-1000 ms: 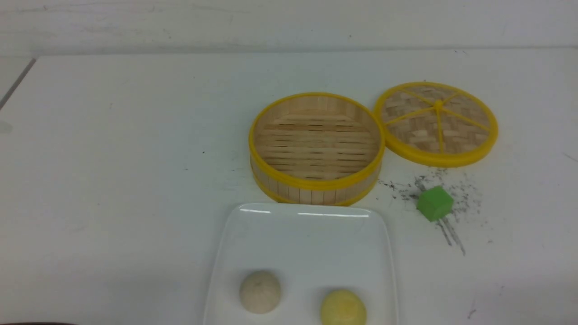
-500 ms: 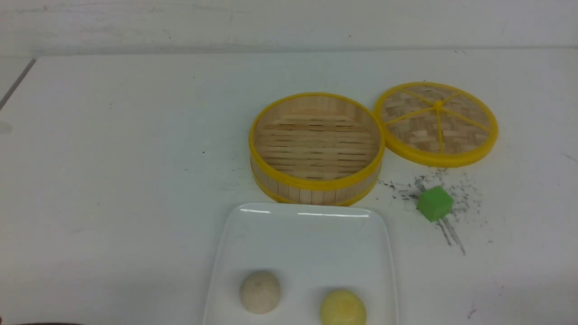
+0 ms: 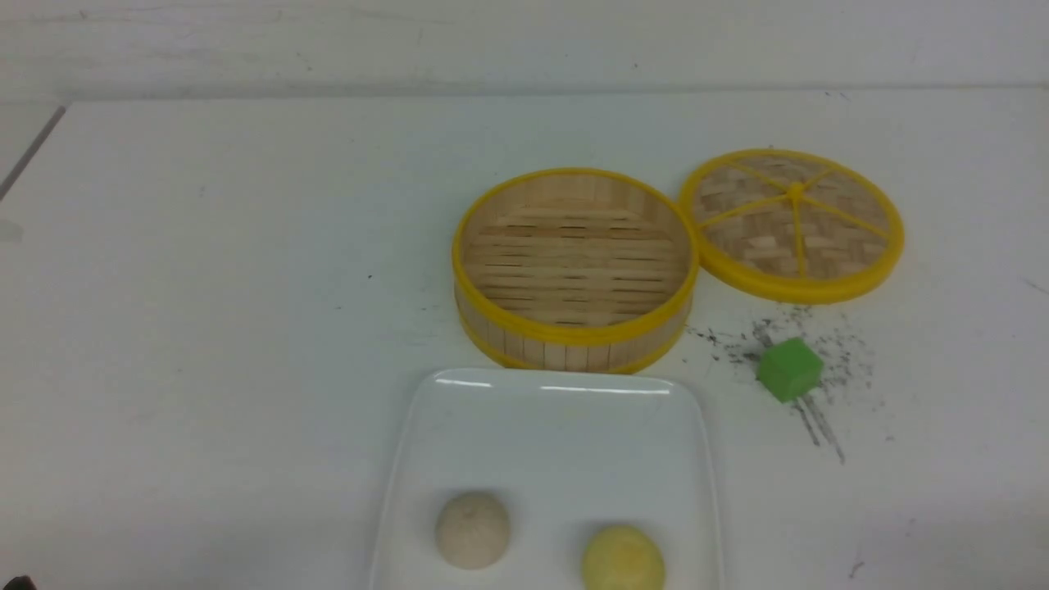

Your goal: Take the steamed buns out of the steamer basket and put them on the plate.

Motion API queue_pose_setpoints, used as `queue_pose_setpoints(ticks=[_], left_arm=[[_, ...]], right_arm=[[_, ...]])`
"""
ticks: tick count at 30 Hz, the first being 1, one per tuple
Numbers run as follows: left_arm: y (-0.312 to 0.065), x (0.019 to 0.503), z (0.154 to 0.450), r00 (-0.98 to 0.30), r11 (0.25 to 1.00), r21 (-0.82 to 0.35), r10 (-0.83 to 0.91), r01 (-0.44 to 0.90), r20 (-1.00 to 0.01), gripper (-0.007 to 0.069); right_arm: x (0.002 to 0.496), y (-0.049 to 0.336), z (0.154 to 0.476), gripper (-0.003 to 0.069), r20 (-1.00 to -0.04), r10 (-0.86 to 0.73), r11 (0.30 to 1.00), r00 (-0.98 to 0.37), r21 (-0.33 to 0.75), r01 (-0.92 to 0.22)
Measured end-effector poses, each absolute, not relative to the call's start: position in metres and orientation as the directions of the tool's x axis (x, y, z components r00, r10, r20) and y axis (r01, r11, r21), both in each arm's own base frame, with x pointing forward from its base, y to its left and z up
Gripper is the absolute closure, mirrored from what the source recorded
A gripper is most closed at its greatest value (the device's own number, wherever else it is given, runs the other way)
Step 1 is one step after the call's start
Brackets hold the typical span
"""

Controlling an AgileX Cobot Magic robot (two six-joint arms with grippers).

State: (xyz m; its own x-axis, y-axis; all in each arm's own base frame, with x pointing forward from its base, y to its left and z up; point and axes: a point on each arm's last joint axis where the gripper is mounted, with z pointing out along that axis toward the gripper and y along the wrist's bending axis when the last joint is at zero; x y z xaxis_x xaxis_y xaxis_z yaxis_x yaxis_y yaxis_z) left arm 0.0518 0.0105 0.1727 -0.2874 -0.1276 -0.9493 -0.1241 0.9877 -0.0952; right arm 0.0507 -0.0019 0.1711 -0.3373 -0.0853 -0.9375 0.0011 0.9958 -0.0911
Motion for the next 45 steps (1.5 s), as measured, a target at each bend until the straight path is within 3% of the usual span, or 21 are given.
queue_pose_setpoints(ticks=[45], left_arm=[[0.0119, 0.0519, 0.1726, -0.283, 0.987, -0.085, -0.121, -0.136, -0.951, 0.0384]], right_arm=[[0.0507, -0.0019, 0.1711, 0.0420, -0.938, -0.086, 0.996, -0.337, -0.092, 0.001]])
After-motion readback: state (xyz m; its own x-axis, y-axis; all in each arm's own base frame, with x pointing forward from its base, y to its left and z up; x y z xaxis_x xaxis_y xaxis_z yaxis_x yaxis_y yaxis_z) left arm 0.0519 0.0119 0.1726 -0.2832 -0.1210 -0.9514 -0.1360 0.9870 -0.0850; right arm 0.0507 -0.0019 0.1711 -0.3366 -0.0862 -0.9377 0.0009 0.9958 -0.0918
